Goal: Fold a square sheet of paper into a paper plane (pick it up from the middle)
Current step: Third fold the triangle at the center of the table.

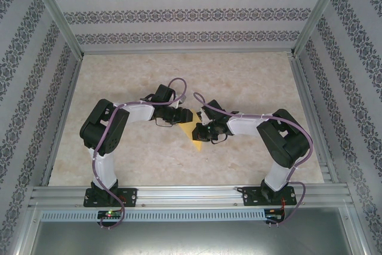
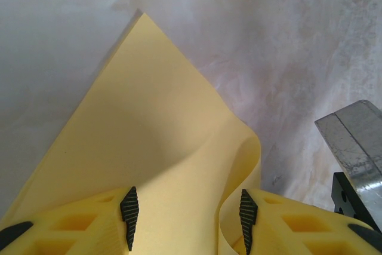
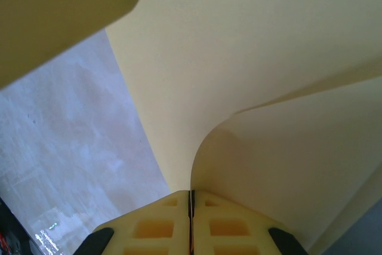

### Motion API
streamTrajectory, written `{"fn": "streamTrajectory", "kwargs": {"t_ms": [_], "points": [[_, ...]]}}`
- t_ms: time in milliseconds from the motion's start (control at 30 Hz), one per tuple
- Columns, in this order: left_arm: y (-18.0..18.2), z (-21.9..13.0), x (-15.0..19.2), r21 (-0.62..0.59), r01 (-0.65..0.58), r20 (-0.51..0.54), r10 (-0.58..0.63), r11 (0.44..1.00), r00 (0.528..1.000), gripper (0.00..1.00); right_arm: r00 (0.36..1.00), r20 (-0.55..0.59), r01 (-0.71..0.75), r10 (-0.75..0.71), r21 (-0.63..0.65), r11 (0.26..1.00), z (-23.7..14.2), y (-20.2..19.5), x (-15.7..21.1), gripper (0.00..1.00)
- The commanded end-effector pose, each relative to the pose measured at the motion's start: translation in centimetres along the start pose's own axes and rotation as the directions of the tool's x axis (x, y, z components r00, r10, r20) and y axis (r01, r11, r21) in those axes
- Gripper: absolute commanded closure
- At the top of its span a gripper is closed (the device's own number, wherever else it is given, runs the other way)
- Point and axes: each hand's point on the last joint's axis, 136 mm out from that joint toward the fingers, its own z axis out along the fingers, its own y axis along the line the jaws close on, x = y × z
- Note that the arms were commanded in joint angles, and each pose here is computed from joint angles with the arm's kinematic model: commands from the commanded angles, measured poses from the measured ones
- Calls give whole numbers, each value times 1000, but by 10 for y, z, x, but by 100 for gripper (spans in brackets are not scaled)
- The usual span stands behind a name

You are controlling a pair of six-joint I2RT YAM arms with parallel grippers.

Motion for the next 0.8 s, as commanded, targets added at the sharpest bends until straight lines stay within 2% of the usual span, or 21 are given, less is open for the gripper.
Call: {"fn": "streamTrajectory", "kwargs": {"t_ms": [0,767], "points": [[30,14,35,-56,74,-104,-79,996,991,48,1000,-2,-2,2,43,999,5,-6,0,93],[34,18,39,-57,83,-119,-89,995,989,48,999,47,-27,24,57,998,1,-13,-4,92]]}}
